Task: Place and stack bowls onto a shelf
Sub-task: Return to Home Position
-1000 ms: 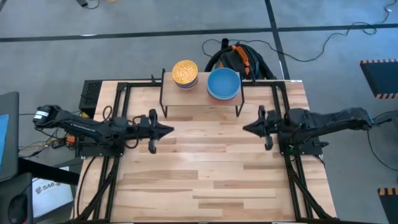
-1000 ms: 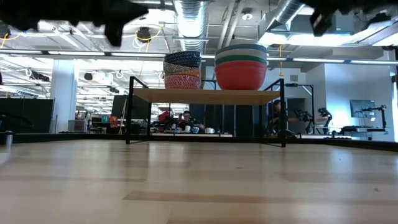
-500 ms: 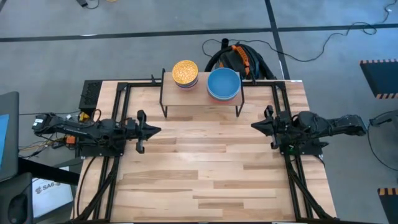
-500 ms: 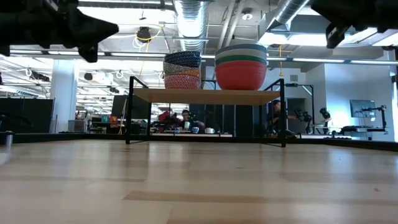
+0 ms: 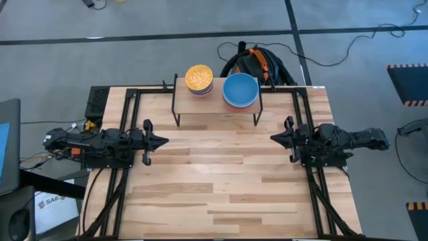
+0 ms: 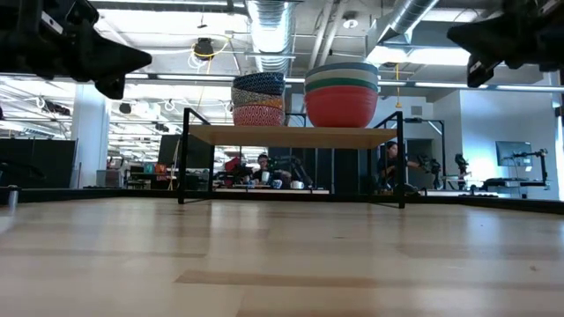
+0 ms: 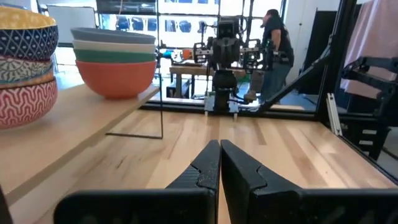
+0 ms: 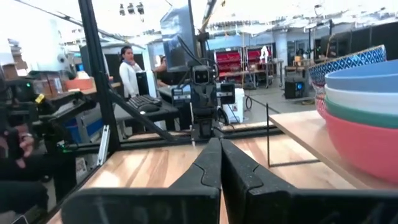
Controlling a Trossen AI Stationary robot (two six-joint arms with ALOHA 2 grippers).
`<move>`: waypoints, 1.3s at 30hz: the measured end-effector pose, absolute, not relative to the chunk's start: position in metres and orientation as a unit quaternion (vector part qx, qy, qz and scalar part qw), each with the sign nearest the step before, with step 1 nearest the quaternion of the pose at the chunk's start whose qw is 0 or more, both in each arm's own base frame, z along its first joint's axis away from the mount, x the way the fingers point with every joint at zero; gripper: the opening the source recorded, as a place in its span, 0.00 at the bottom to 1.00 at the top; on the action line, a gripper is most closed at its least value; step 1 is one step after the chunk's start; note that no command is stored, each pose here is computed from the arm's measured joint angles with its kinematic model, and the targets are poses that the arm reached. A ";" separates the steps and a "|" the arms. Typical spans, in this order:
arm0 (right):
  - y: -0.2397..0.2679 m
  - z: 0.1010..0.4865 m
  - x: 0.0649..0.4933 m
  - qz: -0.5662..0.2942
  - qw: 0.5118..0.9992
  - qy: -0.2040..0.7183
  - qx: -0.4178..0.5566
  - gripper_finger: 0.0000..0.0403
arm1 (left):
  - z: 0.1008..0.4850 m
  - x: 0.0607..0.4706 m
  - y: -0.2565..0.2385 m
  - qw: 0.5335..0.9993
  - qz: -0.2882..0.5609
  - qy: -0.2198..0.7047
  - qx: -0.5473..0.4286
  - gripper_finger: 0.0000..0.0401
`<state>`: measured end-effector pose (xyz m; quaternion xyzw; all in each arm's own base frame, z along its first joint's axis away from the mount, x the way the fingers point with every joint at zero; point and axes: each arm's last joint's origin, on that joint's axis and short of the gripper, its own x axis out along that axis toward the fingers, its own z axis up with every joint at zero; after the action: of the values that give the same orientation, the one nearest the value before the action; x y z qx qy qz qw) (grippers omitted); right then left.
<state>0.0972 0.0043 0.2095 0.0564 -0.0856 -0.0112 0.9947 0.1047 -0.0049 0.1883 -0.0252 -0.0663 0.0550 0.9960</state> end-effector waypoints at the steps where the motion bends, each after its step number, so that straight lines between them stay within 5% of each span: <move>1: 0.004 0.208 0.096 -0.011 0.994 -0.090 0.056 0.06 | 0.188 0.103 -0.005 0.996 0.055 -0.067 -0.025 0.00; 39: 0.009 0.170 0.096 0.022 0.999 -0.017 -0.046 0.05 | 0.165 0.100 0.004 0.996 0.022 0.008 0.082 0.00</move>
<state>0.0965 0.0094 0.1696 -0.0463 -0.0174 0.0225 0.9985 0.1000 0.0040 0.1650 0.0821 0.0077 0.0222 0.9963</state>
